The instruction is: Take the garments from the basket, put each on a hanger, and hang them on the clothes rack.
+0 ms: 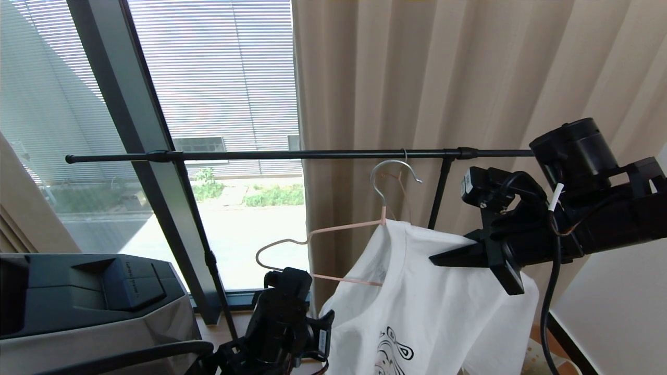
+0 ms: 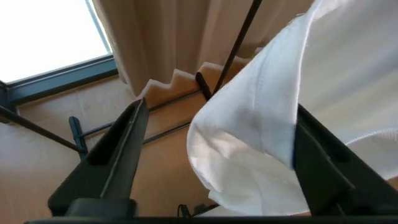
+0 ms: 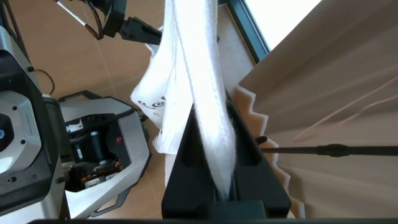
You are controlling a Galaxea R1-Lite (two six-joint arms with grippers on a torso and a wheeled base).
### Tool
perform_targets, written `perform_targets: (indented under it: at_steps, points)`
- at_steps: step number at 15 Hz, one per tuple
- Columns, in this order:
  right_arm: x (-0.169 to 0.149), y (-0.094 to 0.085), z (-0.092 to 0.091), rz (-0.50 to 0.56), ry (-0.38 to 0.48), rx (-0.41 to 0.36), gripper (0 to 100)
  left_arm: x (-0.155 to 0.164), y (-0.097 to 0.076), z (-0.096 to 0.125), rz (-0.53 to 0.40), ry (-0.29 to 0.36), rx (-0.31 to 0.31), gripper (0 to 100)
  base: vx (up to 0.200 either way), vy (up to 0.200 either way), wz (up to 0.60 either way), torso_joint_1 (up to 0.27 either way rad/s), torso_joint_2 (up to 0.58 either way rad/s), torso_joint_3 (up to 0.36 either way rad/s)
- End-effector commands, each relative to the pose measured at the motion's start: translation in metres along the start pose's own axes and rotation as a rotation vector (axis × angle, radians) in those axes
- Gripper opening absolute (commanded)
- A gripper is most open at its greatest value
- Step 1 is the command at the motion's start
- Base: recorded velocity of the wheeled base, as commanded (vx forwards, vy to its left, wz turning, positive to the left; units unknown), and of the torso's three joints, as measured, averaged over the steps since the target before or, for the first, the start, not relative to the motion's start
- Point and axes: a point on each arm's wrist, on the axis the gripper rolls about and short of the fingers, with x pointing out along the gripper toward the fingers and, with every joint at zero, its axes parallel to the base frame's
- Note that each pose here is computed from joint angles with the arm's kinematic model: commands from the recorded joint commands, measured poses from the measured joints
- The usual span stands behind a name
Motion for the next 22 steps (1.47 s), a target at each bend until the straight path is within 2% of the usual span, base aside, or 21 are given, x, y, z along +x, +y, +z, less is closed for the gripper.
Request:
perform_targets:
  at_steps: [1, 4, 8, 14, 18, 22]
  points:
    - [0.002, -0.003, -0.001, -0.003, 0.004, 0.007, 0, -0.002, 0.0, 0.002, -0.001, -0.007, -0.002, 0, 0.0, 0.0, 0.0, 0.0, 0.0, 0.0]
    - [0.004, -0.006, -0.003, -0.007, 0.006, 0.012, 0, -0.008, 0.005, 0.013, 0.013, -0.046, -0.005, 0, 0.0, 0.0, 0.0, 0.0, 0.0, 0.0]
    - [0.008, -0.009, -0.005, -0.006, 0.011, 0.016, 0, -0.009, 0.021, 0.029, 0.065, -0.096, -0.012, 0, 0.0, 0.0, 0.0, 0.0, 0.0, 0.0]
    - [0.008, -0.009, -0.006, -0.006, 0.015, 0.019, 0, -0.007, 0.034, 0.039, 0.117, -0.129, -0.022, 0, 0.0, 0.0, 0.0, 0.0, 0.0, 0.0]
    - [0.009, -0.01, -0.007, -0.009, 0.02, 0.021, 0, -0.007, 0.051, 0.05, 0.174, -0.162, -0.02, 0, 0.0, 0.0, 0.0, 0.0, 0.0, 0.0]
    - [0.015, -0.013, -0.01, -0.021, 0.048, 0.031, 0, -0.009, 0.061, 0.058, 0.202, -0.184, -0.021, 0, 0.0, 0.0, 0.0, 0.0, 0.0, 0.0]
